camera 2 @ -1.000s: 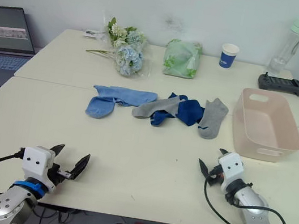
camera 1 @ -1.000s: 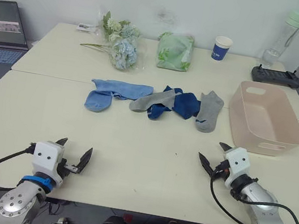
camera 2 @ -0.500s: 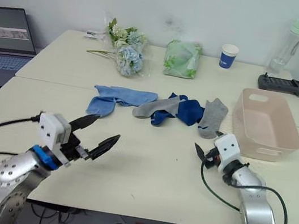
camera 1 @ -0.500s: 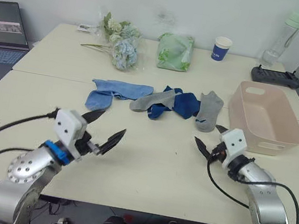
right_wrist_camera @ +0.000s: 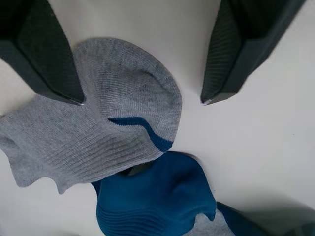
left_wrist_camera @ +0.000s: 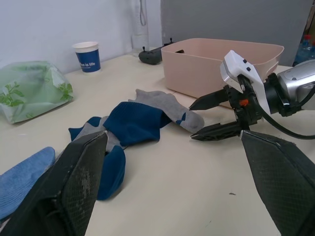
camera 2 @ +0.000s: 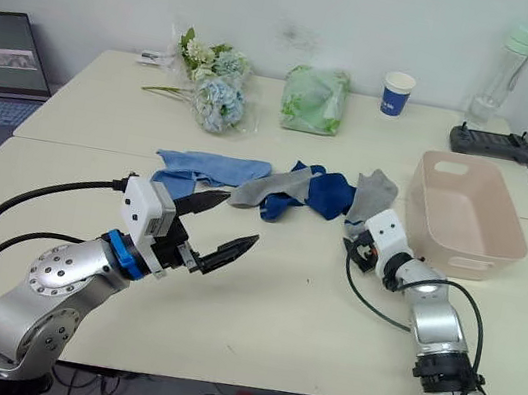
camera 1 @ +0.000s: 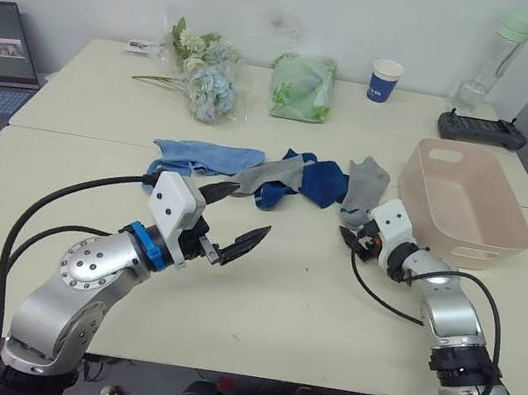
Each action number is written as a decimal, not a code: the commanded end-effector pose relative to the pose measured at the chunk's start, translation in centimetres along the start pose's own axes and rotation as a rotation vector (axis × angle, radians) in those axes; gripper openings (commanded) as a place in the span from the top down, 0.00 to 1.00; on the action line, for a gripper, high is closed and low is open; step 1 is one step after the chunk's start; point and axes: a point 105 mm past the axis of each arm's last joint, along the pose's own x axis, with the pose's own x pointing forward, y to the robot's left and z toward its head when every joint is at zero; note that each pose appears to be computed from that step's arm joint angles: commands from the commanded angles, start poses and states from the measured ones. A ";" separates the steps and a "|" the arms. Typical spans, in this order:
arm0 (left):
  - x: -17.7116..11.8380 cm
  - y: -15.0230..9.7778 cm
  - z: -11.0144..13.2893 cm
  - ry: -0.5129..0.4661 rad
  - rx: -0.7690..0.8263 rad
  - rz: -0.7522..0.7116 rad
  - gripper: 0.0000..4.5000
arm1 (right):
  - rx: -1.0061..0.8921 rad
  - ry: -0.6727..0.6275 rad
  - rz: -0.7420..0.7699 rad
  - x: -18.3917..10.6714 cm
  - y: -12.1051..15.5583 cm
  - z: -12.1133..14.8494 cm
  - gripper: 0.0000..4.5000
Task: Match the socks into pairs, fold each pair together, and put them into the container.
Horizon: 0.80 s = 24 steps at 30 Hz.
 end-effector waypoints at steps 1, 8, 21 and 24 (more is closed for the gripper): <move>0.1 -0.5 0.8 -0.037 0.026 0.002 0.00 | -0.017 -0.038 -0.023 0.3 -0.5 1.3 0.43; -0.2 -0.6 0.6 -0.042 0.004 0.027 0.00 | -0.006 -0.063 0.009 -0.2 -0.3 1.6 0.98; -3.0 0.0 -1.9 0.075 -0.012 0.030 0.00 | 0.003 -0.119 0.673 -4.0 11.9 4.7 0.99; -3.3 0.0 -2.0 0.084 -0.016 0.029 0.00 | 0.021 -0.088 0.734 -4.5 12.8 4.2 0.99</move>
